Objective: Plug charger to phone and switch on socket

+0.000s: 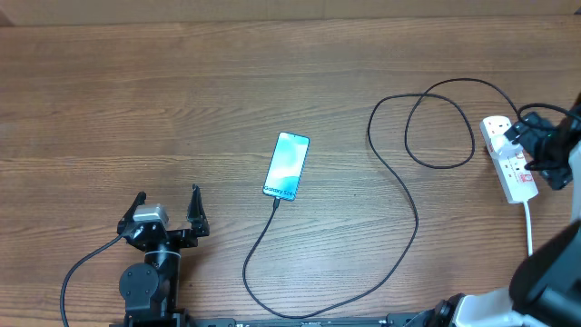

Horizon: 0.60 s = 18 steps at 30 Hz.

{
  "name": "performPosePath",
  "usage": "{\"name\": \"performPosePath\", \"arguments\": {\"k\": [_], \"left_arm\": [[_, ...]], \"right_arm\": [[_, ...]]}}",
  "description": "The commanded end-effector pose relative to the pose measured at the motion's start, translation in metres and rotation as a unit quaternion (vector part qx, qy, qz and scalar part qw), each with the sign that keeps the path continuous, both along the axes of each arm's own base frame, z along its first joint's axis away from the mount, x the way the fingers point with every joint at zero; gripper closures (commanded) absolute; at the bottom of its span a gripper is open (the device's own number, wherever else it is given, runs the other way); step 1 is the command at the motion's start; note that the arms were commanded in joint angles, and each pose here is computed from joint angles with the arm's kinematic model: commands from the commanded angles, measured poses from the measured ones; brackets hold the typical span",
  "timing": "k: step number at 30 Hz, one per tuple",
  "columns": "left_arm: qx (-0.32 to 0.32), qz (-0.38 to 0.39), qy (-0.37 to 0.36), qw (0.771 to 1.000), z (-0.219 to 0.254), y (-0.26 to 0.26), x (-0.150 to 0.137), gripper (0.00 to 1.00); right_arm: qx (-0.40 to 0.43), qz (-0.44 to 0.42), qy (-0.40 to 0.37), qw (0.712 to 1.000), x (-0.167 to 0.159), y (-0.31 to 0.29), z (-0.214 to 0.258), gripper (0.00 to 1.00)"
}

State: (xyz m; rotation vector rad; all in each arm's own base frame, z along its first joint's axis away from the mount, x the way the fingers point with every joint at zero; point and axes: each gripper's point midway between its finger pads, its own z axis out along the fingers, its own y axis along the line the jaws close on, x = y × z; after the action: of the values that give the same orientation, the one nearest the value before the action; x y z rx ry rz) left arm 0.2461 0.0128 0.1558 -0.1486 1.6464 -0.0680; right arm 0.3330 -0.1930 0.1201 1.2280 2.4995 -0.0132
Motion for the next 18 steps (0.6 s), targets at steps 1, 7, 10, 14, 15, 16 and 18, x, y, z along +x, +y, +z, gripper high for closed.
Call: {"name": "performPosePath", "arguments": {"k": [1, 7, 10, 14, 15, 16, 18], "left_arm": [[-0.008, 0.004, -0.003, 1.000, 0.000, 0.001, 0.000, 0.00], [-0.008, 0.004, -0.003, 1.000, 0.000, 0.001, 0.000, 0.00], [-0.008, 0.004, -0.003, 1.000, 0.000, 0.001, 0.000, 0.00], [-0.008, 0.004, -0.003, 1.000, 0.000, 0.001, 0.000, 0.00], [-0.008, 0.004, -0.003, 1.000, 0.000, 0.001, 0.000, 0.00], [-0.008, 0.004, -0.003, 1.000, 0.000, 0.001, 0.000, 0.00], [-0.008, 0.004, -0.003, 1.000, 0.000, 0.001, 0.000, 0.00]], "right_arm": [[-0.042, 0.006, -0.073, 0.996, -0.002, 0.003, 0.060, 0.00], [-0.084, 0.015, -0.147, 0.985, -0.013, 0.018, 0.120, 0.00], [-0.097, 0.028, -0.174, 0.980, -0.016, 0.030, 0.141, 0.00], [-0.107, 0.050, -0.202, 0.972, -0.018, 0.049, 0.161, 0.00], [-0.109, 0.058, -0.209, 0.970, -0.018, 0.055, 0.166, 0.00], [-0.109, 0.065, -0.215, 0.968, -0.017, 0.061, 0.170, 0.00], [-0.110, 0.084, -0.227, 0.964, -0.016, 0.075, 0.177, 0.00]]}}
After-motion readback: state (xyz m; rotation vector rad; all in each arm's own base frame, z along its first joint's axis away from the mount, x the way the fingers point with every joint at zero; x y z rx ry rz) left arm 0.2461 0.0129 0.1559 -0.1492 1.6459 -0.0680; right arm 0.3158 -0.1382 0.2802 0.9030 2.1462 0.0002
